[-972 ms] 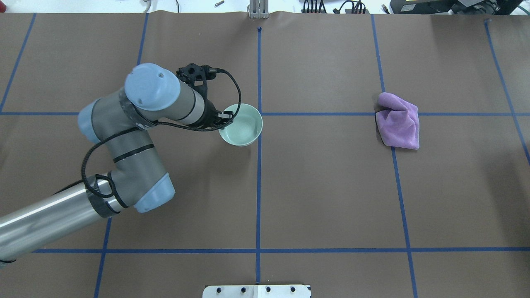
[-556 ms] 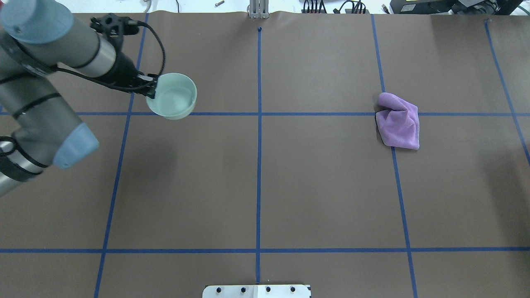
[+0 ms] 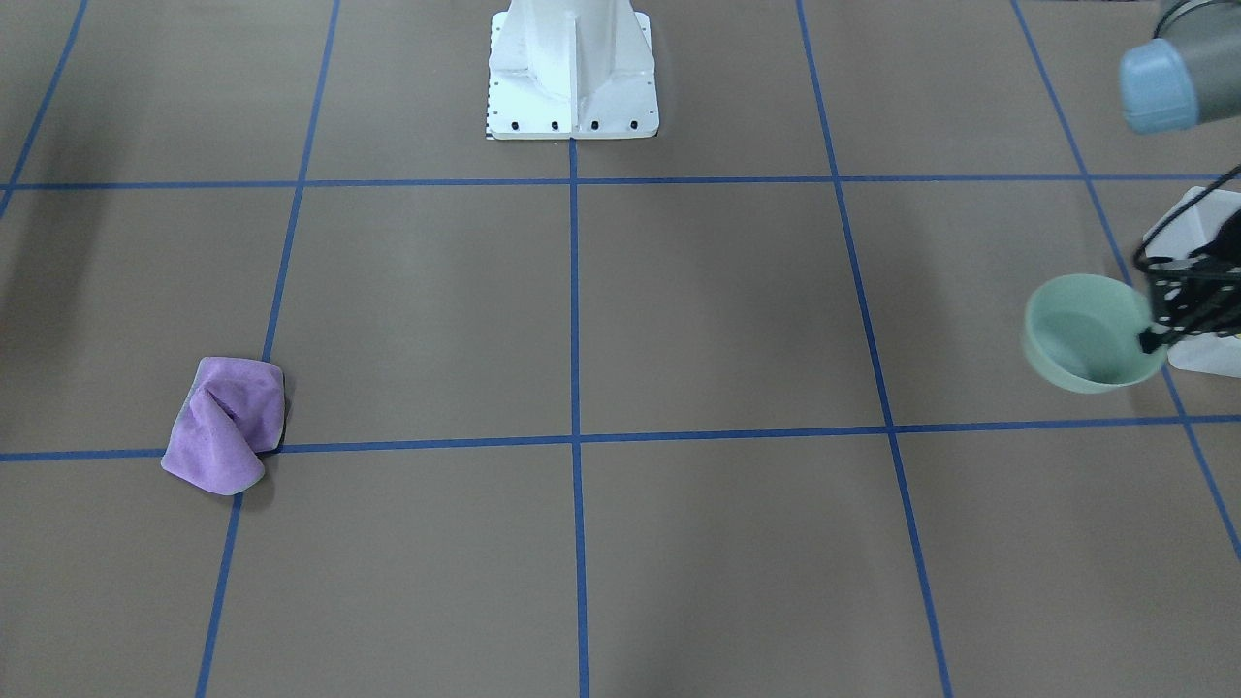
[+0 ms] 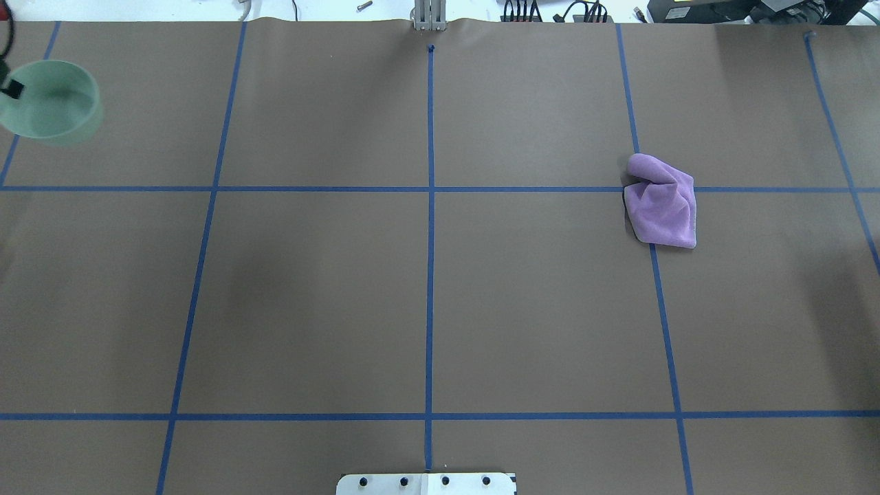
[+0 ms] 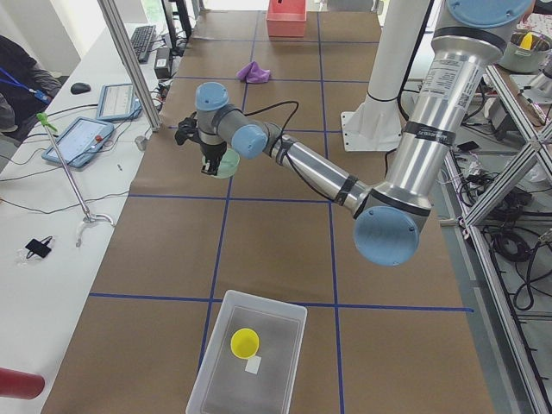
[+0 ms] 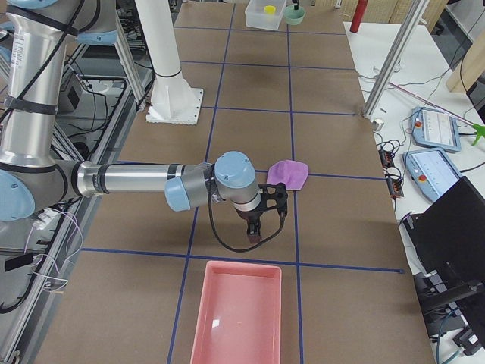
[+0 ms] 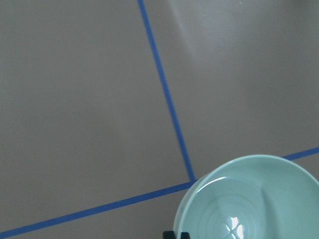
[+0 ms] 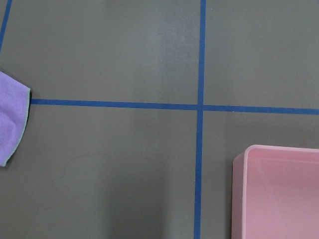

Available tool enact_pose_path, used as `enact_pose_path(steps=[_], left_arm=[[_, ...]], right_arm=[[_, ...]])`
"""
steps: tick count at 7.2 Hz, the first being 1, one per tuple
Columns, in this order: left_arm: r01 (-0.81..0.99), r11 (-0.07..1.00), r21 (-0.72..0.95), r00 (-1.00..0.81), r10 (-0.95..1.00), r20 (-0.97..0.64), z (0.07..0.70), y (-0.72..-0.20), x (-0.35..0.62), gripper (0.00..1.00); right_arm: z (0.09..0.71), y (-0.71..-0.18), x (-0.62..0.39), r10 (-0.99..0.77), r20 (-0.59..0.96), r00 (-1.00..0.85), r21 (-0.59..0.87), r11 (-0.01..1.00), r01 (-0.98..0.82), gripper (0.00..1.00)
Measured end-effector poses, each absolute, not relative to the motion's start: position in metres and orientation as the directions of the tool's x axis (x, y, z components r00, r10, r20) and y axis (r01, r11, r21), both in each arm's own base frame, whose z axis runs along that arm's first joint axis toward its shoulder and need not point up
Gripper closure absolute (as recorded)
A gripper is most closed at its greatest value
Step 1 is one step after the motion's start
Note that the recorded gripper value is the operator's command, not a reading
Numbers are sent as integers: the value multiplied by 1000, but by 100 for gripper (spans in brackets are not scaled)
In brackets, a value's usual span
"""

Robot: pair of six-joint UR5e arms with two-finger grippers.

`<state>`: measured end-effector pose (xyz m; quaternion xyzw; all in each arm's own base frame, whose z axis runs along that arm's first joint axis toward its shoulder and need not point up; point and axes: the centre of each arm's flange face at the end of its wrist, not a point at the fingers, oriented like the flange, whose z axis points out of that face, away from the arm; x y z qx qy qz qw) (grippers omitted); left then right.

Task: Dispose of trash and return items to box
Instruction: 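Carry the green bowl away with the left gripper into the clear bin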

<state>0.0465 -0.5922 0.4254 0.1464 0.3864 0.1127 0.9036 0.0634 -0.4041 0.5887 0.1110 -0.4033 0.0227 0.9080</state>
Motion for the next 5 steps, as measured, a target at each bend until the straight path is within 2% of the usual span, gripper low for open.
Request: enact_pose_path(steps=[3, 5], left_arm=[[-207, 908, 365, 700, 398, -593, 549, -603, -119, 100], [-271, 883, 383, 675, 458, -579, 645, -596, -175, 100]], right_arm=[[589, -404, 63, -55, 736, 675, 189, 974, -127, 0], [589, -404, 63, -58, 735, 675, 191, 974, -125, 0]])
